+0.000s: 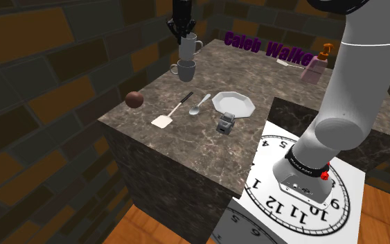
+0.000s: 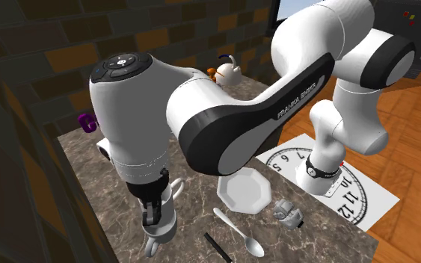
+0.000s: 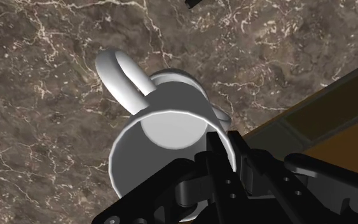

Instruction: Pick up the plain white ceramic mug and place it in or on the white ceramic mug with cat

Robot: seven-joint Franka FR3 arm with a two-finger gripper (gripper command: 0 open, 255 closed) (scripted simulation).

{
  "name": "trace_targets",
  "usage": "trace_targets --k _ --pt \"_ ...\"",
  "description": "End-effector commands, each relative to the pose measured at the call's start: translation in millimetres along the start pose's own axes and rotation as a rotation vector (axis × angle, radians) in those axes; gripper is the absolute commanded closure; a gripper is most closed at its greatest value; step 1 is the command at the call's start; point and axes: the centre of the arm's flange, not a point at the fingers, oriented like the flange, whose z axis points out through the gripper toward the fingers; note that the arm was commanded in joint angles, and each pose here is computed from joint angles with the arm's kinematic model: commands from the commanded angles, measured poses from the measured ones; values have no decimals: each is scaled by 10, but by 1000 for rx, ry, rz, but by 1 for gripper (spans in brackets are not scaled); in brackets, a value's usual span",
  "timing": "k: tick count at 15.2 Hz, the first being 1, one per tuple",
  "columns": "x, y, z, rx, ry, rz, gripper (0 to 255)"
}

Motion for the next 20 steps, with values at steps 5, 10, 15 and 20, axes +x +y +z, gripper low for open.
trace_targets --k 5,10,15,20 --pt "-9 -14 313 0 1 0 255" --pt "-10 -14 327 0 1 0 255" --pt "-10 -11 328 0 1 0 0" --pt "-10 -14 195 0 1 0 0"
